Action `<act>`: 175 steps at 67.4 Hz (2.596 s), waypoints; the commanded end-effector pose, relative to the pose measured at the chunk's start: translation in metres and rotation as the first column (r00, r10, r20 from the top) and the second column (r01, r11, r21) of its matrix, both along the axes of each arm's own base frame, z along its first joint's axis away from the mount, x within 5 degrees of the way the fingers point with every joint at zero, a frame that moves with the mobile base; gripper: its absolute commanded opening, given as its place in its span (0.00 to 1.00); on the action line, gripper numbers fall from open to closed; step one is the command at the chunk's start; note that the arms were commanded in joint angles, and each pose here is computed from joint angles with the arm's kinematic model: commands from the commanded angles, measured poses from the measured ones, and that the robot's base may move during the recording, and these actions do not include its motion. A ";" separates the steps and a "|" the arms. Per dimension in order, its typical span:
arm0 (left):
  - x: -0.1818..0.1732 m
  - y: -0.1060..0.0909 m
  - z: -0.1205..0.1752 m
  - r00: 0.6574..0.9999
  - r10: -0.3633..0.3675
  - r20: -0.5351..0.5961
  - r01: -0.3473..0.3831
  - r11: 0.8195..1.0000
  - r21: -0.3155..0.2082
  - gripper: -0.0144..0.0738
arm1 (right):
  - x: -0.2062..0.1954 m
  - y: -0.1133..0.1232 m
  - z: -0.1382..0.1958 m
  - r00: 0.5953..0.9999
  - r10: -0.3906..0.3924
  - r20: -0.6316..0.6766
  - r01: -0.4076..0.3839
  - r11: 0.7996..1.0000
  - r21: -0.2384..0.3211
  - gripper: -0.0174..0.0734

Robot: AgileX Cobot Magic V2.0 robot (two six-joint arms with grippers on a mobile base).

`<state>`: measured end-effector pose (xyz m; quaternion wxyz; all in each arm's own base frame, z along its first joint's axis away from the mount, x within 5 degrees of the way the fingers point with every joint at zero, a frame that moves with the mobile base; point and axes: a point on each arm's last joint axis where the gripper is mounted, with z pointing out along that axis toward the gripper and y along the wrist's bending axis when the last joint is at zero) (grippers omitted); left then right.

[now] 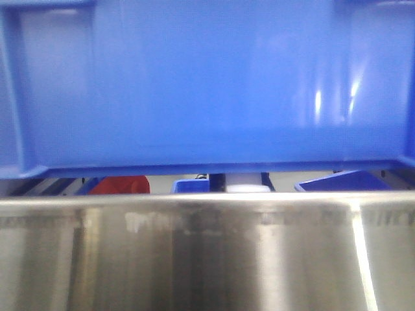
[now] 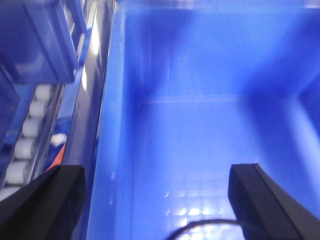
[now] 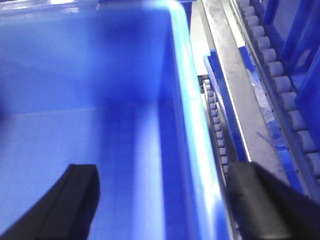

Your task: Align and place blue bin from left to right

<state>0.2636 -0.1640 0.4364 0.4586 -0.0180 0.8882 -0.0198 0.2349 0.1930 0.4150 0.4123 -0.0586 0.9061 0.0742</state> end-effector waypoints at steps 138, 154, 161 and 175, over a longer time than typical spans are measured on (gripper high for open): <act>-0.183 0.103 -0.025 0.610 -0.357 0.708 0.593 0.797 -0.109 0.04 | -0.157 -0.123 0.004 0.594 0.292 0.750 -0.514 0.855 0.073 0.10; -0.183 0.103 -0.025 0.610 -0.357 0.708 0.593 0.797 -0.109 0.04 | -0.157 -0.123 0.004 0.594 0.292 0.750 -0.514 0.855 0.073 0.10; -0.183 0.103 -0.025 0.610 -0.357 0.708 0.593 0.797 -0.109 0.04 | -0.157 -0.123 0.004 0.594 0.292 0.750 -0.514 0.855 0.073 0.10; -0.183 0.103 -0.025 0.610 -0.357 0.708 0.593 0.797 -0.109 0.04 | -0.157 -0.123 0.004 0.594 0.292 0.750 -0.514 0.855 0.073 0.10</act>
